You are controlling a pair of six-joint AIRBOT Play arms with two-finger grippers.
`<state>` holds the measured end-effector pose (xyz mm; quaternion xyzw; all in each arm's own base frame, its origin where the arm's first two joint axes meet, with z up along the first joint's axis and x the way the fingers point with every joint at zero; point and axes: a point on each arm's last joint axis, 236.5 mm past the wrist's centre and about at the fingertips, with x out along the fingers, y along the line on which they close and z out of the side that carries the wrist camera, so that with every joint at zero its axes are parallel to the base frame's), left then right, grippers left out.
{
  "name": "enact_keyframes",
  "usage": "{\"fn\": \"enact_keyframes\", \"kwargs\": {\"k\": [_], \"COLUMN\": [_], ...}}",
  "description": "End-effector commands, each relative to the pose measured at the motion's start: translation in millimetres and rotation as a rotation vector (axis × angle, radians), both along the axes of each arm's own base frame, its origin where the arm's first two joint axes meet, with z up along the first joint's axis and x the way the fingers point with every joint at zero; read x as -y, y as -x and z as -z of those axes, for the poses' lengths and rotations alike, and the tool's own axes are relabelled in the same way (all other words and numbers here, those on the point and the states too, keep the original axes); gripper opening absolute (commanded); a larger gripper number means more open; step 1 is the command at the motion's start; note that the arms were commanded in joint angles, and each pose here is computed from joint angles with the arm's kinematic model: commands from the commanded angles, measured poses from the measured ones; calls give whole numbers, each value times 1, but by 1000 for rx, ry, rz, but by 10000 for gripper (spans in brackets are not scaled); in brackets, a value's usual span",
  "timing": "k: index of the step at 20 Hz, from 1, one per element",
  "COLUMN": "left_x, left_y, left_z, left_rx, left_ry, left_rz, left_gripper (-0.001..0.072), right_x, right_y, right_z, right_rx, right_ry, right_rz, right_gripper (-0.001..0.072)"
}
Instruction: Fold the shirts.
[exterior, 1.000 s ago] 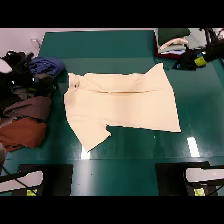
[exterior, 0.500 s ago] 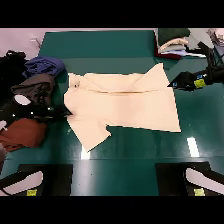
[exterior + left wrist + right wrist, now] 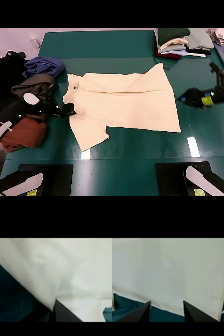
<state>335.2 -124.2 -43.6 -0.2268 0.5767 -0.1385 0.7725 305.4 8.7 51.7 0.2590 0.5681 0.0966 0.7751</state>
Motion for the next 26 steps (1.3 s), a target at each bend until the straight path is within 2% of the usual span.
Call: {"fn": "enact_keyframes", "kwargs": {"k": [1, 2, 4, 6, 10, 13, 15, 17, 19, 23, 26], "left_x": [2, 3, 4, 4, 5, 5, 5, 6, 8, 9, 4], "left_y": [-10, -11, -11, -10, -9, -9, -9, -9, -13, -27, 9], "left_z": [-33, -37, -38, -38, -38, -38, -38, -46, -79, -249, -412], "left_rx": [67, 72, 69, 67, 64, 64, 64, 70, 138, 549, 948], "left_ry": [-13, -10, -8, -8, -7, -6, -5, -3, -3, -18, -34], "left_rz": [44, 49, 53, 54, 56, 55, 56, 69, 91, 111, 96], "left_gripper": [24, 24, 24, 24, 24, 24, 24, 23, 23, 23, 23], "right_x": [54, 63, 69, 63, 41, 19, 4, -7, -10, -12, -15], "right_y": [59, 71, 88, 99, 87, 68, 59, 47, 28, -26, -30], "right_z": [58, 72, 95, 115, 138, 147, 149, 138, 102, -59, -214], "right_rx": [-192, -237, -304, -360, -384, -364, -347, -296, -187, 246, 639], "right_ry": [28, -5, -86, -134, -186, -182, -173, -153, -111, 55, 205], "right_rz": [184, 246, 337, 343, 321, 263, 220, 153, 78, -48, -59], "right_gripper": [506, 535, 531, 528, 503, 435, 296, 119, 15, 15, 15]}}
